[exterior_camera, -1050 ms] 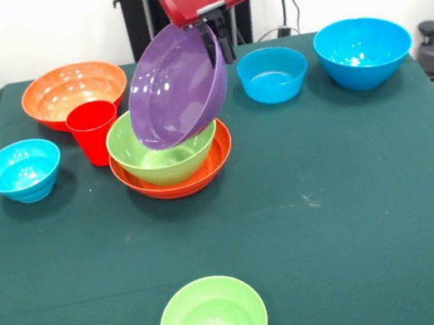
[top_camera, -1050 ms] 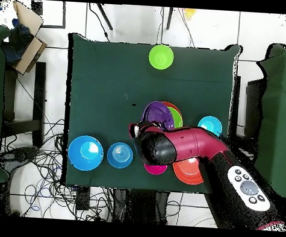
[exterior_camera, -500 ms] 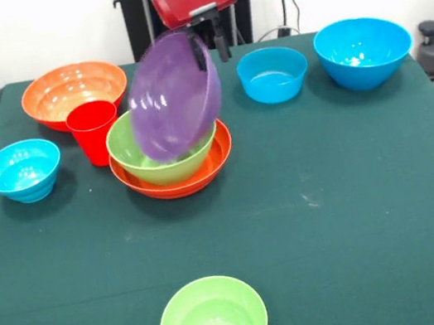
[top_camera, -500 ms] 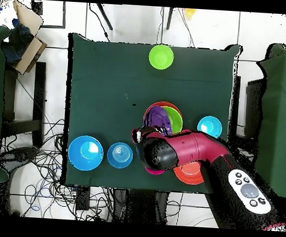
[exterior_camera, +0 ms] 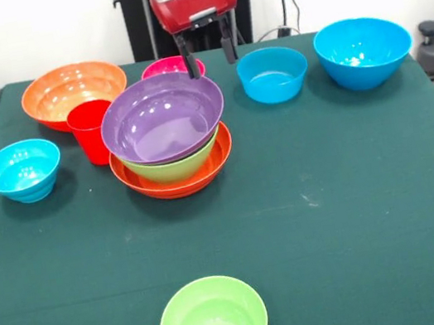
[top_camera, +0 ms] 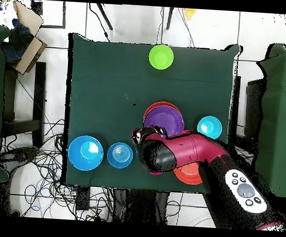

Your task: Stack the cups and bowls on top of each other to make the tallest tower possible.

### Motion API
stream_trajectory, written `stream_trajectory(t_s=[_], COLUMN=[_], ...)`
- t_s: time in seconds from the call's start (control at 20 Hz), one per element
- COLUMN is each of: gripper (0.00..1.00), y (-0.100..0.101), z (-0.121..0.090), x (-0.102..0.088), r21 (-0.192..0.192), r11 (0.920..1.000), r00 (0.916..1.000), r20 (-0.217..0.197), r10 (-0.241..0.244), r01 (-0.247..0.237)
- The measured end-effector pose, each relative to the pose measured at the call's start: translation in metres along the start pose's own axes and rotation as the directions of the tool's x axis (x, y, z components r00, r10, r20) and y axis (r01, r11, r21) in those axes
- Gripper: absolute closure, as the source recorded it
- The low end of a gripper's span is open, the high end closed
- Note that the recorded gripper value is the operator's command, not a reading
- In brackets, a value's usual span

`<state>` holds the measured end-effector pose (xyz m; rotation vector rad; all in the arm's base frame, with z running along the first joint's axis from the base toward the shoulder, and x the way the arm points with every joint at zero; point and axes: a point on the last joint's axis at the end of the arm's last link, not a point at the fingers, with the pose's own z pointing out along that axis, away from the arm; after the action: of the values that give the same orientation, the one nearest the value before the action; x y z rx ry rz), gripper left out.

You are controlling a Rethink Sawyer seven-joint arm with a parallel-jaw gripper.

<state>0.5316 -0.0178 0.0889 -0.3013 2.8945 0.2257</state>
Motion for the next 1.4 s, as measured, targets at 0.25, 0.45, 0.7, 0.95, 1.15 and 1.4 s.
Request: stream_trajectory(t_s=[0.25,0.45,0.7,0.95,1.15,1.4], gripper=[0.0,0.0,0.0,0.0,0.0,0.0], y=[0.01,0.025,0.051,0.071,0.079,0.075], z=[0.007,0.014,0.031,0.047,0.056,0.069], x=[0.002,0.005,0.006,0.004,0.003,0.006], r21=[0.014,0.018,0.022,0.024,0.026,0.036], r11=[0.9995,0.9985,0.9956,0.9917,0.9918,0.9942], r00=[0.9993,0.9982,0.9954,0.9919,0.992,0.9939], r20=[0.025,0.031,0.024,0.014,0.014,0.038], r10=[-0.029,-0.052,-0.092,-0.127,-0.125,-0.103], r01=[0.029,0.051,0.092,0.126,0.125,0.102])
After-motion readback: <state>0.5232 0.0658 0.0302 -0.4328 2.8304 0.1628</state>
